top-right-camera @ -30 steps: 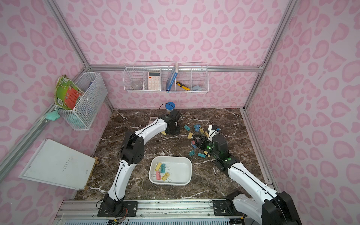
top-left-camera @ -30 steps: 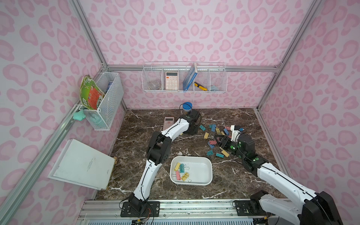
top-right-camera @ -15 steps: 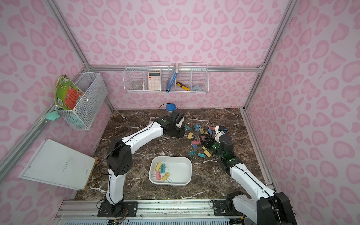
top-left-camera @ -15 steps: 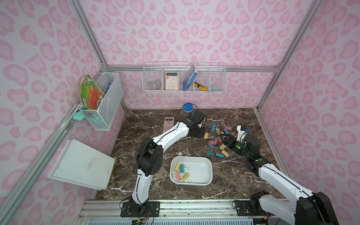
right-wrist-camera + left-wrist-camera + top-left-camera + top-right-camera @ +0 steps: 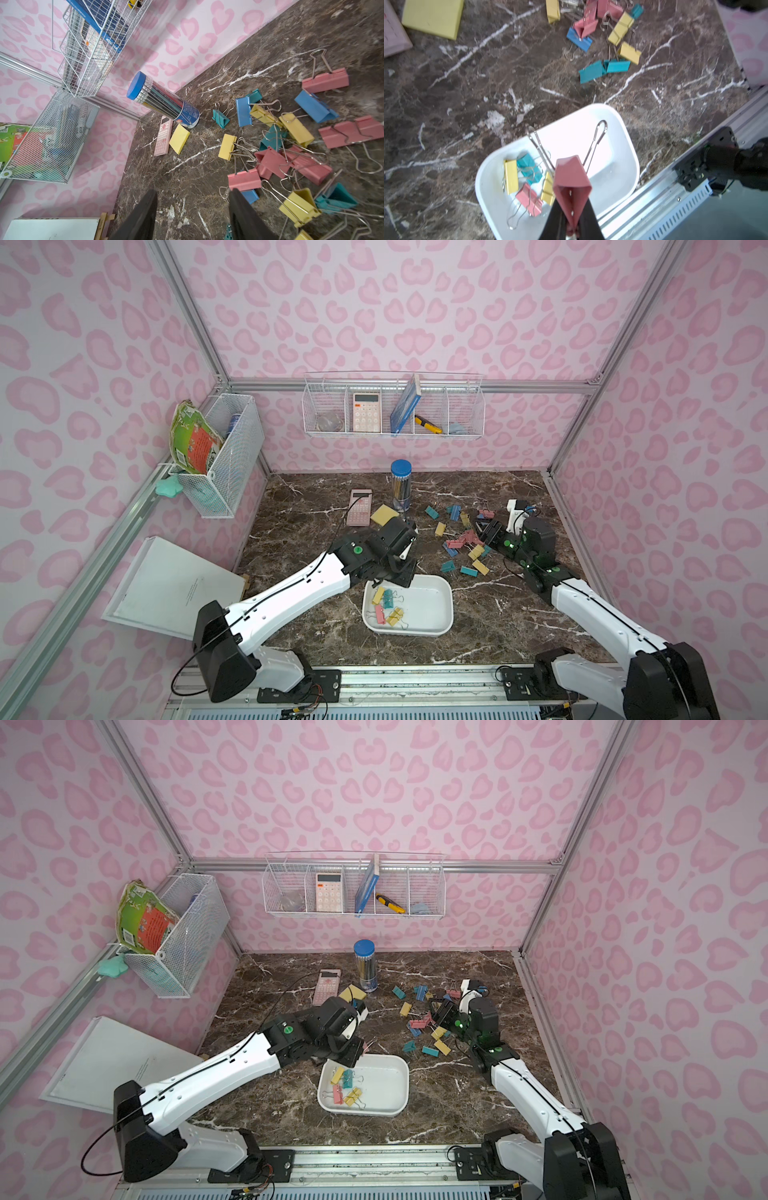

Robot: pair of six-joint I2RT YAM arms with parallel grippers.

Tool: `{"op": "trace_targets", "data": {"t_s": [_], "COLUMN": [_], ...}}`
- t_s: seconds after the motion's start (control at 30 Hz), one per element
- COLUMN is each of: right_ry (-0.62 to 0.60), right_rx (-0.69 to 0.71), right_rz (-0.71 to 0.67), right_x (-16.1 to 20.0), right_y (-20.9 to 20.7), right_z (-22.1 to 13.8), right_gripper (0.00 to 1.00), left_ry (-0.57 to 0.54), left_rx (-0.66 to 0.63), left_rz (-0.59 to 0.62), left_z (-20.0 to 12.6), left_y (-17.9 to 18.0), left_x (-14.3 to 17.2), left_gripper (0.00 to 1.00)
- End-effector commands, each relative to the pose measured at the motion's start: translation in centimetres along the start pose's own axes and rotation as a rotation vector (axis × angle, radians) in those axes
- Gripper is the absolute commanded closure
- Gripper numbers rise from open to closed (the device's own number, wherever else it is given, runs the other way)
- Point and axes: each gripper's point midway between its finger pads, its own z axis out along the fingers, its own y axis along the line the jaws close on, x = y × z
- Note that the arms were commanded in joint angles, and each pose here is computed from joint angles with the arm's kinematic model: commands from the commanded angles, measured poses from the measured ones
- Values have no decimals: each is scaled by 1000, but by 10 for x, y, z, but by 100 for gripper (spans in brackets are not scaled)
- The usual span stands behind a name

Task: Put the binder clips in the storage box
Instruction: Place the binder clip in the storage box.

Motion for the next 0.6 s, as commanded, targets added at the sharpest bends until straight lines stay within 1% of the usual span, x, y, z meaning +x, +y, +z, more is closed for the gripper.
{"op": "trace_targets", "data": {"t_s": [0.0,0.07,0.17,0.23,0.3,0.37,0.47,0.57], "right_ry": [-4,4,14,17,20,23,25,24], "right_rx": [-27,-29,-32,-29,-26,-22,-19,5], "right_rz": [-26,-23,-22,-28,-30,-28,-35,-49], "right_x": [-2,0,3,5,6,8,8,9], "right_y": [8,9,10,10,9,9,9,4], "right_z": [3,5,5,5,4,4,3,2], "right_gripper": [42,42,42,42,42,42,42,42], "left_ry": [57,87,153,168,179,190,204,176], "left_rx": [-12,-40,-141,-211,-244,-260,-294,-281], "left_rz": [-29,-24,-16,-27,-27,-29,-52,-75], "left_z": [5,16,33,42,50,59,66,65], "left_y": [6,15,36,50,57,61,67,64], "left_x": [28,41,61,68,73,76,80,76], "left_gripper": [100,100,100,100,100,95,91,77]}}
